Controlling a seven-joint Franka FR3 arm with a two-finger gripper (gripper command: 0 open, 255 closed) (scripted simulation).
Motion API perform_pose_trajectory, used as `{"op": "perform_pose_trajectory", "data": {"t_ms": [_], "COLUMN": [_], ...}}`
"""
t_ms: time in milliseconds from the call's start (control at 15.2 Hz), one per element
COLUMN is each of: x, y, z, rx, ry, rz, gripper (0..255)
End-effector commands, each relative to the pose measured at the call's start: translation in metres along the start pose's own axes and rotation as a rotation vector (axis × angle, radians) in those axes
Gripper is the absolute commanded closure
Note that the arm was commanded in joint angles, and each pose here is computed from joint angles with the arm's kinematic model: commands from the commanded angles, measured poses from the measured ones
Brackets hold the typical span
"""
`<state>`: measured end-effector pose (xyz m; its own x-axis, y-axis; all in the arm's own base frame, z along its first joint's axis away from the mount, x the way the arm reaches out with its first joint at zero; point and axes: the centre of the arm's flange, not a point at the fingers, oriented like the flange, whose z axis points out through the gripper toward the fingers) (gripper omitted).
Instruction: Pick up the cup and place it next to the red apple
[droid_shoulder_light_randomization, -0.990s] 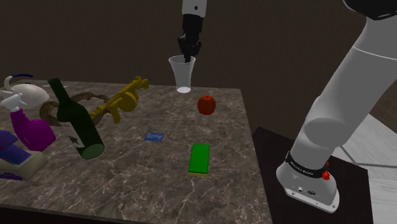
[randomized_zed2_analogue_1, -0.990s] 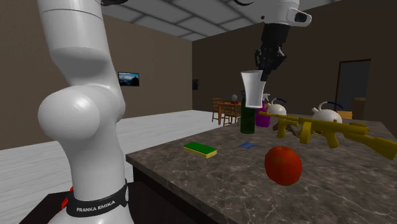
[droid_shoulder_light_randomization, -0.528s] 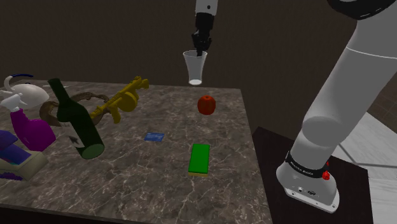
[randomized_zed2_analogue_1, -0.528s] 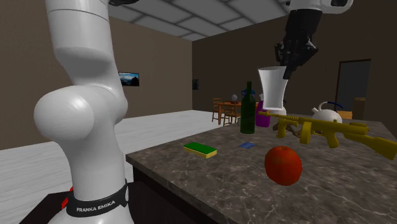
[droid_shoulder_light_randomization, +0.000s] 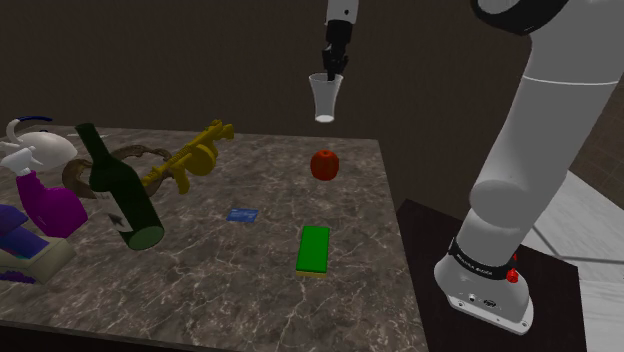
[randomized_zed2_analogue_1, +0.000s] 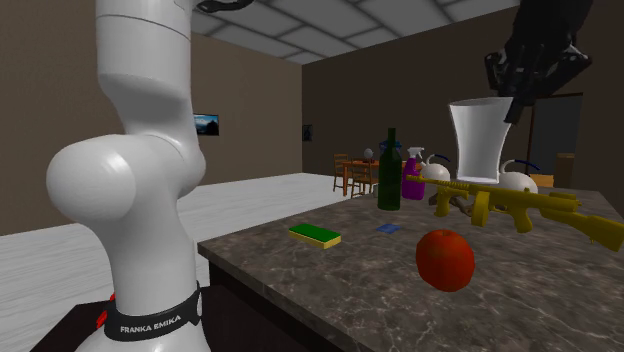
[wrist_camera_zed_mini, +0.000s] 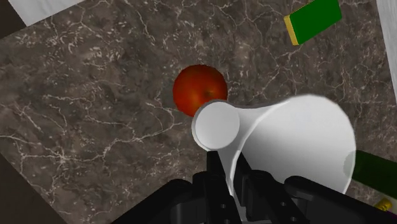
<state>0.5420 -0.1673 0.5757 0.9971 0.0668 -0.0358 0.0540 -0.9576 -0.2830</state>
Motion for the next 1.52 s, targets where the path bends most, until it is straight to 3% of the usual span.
{"op": "perform_pose_trajectory", "data": {"t_ms": [0,528,1452], "x": [0.004,0.010,0.012], "y": [0.025,0.118,0.139], "z": [-0.009,-0.037,0.034], "rx": [-0.001,-0.001,-0.001], "ry": [0.000,0.000,0.000], "rz": [-0.001,-0.001,-0.001], "gripper": [255,255,255]}}
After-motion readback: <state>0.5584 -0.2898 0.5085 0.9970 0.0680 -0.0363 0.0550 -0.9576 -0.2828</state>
